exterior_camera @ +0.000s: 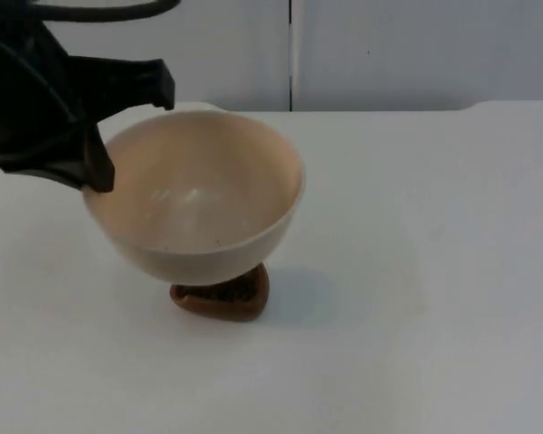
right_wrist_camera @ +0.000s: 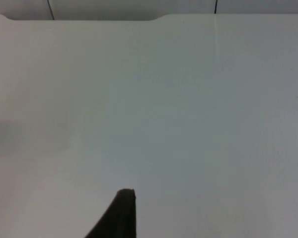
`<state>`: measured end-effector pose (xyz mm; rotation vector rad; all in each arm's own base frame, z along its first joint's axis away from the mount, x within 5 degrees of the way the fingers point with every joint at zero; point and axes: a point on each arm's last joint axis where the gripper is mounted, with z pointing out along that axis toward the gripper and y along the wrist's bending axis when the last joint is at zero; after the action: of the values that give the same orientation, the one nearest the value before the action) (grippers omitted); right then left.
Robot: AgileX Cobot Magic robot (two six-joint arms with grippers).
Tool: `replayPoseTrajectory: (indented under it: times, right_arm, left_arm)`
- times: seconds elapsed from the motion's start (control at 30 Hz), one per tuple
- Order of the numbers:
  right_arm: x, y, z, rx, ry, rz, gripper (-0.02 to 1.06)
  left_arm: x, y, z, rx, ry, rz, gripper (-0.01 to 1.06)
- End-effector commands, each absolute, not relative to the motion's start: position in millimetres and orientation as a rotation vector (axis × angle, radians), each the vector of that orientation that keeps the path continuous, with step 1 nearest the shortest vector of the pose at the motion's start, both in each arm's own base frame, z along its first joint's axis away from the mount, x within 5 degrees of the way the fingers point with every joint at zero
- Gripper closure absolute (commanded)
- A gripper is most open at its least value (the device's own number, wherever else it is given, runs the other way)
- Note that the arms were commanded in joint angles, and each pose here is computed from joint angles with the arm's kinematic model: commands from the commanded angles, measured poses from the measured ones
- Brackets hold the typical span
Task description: Pick up the bowl with the left hand and pour the coffee beans from the cup into the bowl with the right hand.
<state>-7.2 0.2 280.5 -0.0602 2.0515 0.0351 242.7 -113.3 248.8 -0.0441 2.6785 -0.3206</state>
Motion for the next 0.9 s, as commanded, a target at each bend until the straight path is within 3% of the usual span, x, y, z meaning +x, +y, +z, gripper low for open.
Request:
replayPoseTrajectory:
  times: [0.0,0.3,0.57,0.87]
  right_arm:
    - [-7,0,280,-0.061,2.047,0.025,-0.01]
    - [-7,1,280,-0.061,2.047,0.031,-0.01]
    - [-8,3,280,-0.063,2.045,0.062,-0.01]
    - [-8,3,281,-0.063,2.041,0.07,-0.01]
  left_arm:
    - [235,-110,255,-0.069,2.64,-0.357,1.05]
    - [217,-101,280,-0.055,2.558,-0.386,1.05]
    - [213,-95,280,-0.006,2.581,-0.291,1.05]
    - [207,-80,280,-0.22,2.626,-0.144,1.05]
